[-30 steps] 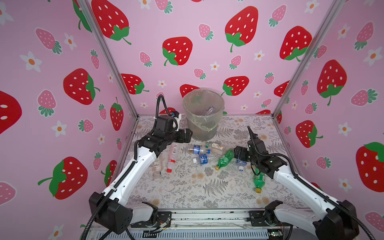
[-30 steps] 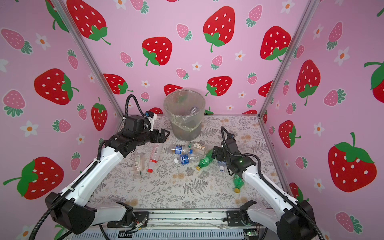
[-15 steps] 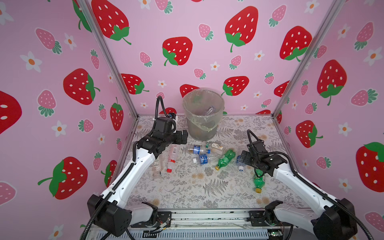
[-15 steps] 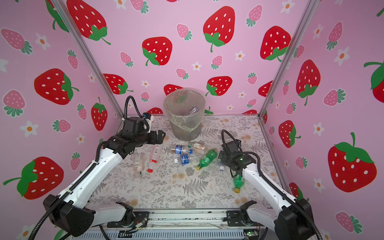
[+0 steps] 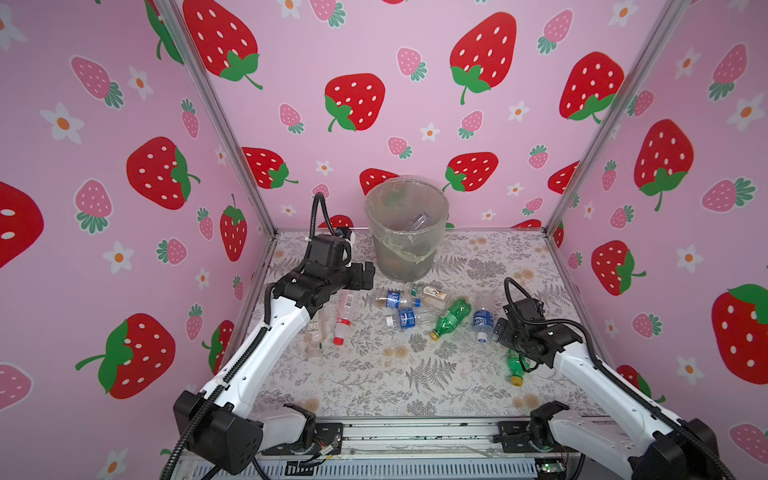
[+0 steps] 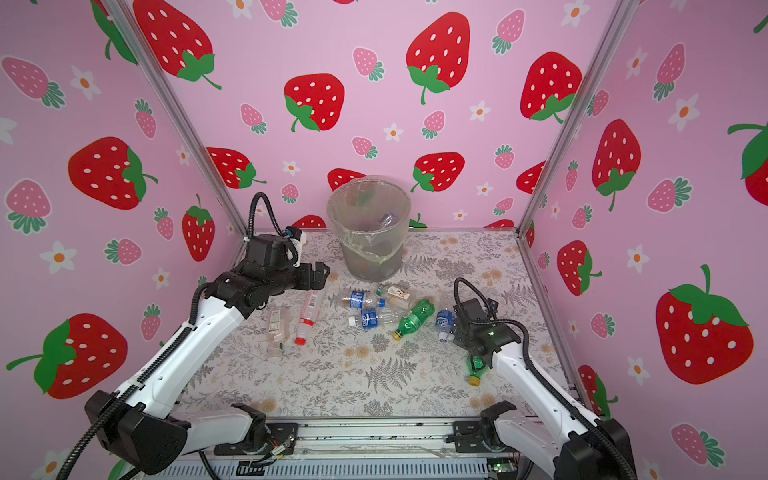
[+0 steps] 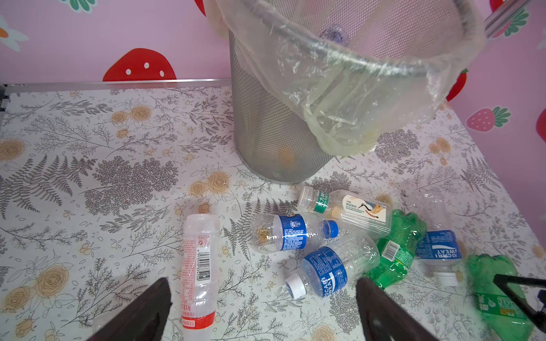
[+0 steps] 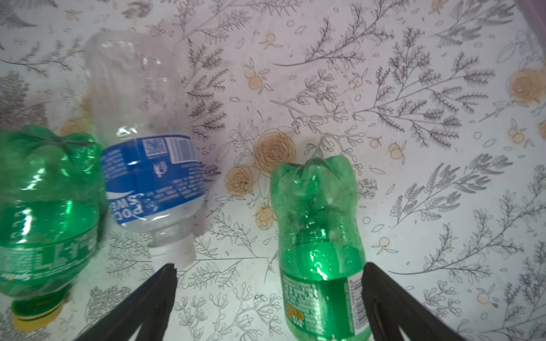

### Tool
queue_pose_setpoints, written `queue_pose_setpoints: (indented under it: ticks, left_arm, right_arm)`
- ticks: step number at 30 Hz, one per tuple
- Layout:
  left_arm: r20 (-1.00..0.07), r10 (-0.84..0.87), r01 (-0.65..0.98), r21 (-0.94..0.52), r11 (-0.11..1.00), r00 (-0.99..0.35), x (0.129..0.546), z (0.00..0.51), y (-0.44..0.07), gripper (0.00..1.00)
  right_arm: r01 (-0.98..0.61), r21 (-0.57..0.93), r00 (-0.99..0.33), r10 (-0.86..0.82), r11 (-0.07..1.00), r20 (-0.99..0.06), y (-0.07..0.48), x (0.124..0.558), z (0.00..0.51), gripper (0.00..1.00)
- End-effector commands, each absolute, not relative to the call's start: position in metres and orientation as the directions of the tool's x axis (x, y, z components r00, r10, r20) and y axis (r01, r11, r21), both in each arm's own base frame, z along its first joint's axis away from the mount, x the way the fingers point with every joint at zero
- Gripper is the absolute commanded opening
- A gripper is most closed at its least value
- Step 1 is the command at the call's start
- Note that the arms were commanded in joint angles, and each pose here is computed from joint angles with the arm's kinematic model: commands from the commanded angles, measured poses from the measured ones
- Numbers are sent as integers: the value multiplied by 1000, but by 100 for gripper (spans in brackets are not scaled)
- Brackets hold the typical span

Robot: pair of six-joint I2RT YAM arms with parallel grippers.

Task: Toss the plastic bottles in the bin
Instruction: 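Grasp the green soda bottle with the right gripper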

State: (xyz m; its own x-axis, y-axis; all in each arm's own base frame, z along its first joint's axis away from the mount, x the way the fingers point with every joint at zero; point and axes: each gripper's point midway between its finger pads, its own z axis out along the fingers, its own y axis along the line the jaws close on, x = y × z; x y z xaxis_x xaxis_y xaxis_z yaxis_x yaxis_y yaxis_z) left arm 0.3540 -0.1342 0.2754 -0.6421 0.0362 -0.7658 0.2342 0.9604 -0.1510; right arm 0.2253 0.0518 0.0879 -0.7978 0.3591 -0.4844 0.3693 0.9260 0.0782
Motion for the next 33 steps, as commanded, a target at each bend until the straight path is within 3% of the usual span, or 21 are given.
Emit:
queue_pose_setpoints:
  ticks: [1, 23, 33]
  left_arm:
    - [-796, 46, 229, -118, 966, -604, 353, 293, -127, 99]
    - [-783, 55, 223, -108, 969, -620, 355, 286, -126, 99]
    - [-782, 57, 219, -103, 970, -620, 355, 286, -125, 99]
  right_arm:
    - [432, 71, -785, 413, 899, -461, 43, 218, 80, 99]
    - [400, 56, -828, 387, 915, -406, 46, 211, 43, 100]
    - [381, 95, -820, 383, 920, -426, 51, 215, 45, 86]
